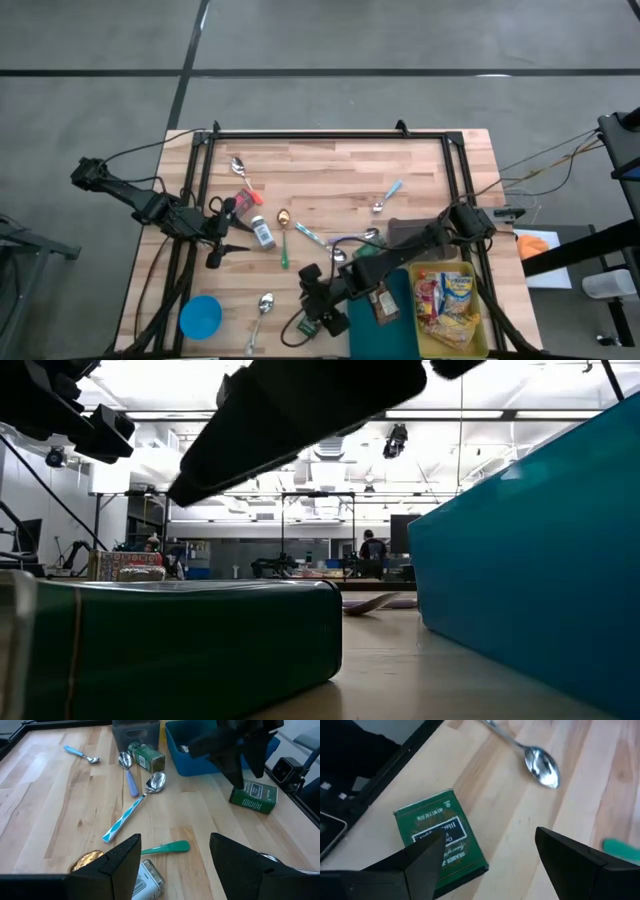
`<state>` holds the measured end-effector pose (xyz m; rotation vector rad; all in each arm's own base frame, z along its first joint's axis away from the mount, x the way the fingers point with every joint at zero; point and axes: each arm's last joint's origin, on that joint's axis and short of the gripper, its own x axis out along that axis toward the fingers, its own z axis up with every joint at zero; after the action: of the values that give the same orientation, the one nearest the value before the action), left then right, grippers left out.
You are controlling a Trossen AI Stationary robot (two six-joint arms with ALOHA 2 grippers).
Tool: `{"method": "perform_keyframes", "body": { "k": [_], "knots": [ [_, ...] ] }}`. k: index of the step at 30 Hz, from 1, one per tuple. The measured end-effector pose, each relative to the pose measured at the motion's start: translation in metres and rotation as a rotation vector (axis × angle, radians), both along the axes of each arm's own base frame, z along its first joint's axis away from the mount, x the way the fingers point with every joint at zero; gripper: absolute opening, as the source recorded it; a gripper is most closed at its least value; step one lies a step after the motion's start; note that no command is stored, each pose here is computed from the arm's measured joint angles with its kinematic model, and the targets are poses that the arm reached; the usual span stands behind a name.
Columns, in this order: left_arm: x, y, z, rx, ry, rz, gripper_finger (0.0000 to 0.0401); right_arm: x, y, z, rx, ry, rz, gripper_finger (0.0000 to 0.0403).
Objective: Pick & Place Food Item
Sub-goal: Put the black seasoning can into the blue bin
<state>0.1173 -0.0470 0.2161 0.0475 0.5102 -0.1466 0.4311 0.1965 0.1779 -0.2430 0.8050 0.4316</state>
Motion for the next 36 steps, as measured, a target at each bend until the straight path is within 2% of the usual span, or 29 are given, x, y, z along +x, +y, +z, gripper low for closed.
{"method": "perform_keyframes", "body": {
  "k": [4,16,21,27,36],
  "knots": [
    [0.0,0.0,0.0,0.0,0.0,0.0,0.0241,-0.001,-0.001,0.0,0.033,0.039,-0.057,0.0306],
    [0.0,0.0,0.0,0.0,0.001,0.0,0.0241,-0.001,-0.014,-0.011,0.0,0.059,-0.098,0.0306],
    [0.0,0.0,0.0,0.001,0.001,0.0,0.0241,0.003,-0.012,-0.029,-0.003,0.083,-0.092,0.0306],
    [0.0,0.0,-0.001,0.003,0.006,0.0,0.0241,0.011,-0.015,-0.038,0.094,0.11,-0.06,0.0306],
    [0.0,0.0,-0.001,0.004,0.008,0.0,0.0241,0.01,-0.019,-0.037,0.041,0.121,-0.072,0.0306]
  ]
}}
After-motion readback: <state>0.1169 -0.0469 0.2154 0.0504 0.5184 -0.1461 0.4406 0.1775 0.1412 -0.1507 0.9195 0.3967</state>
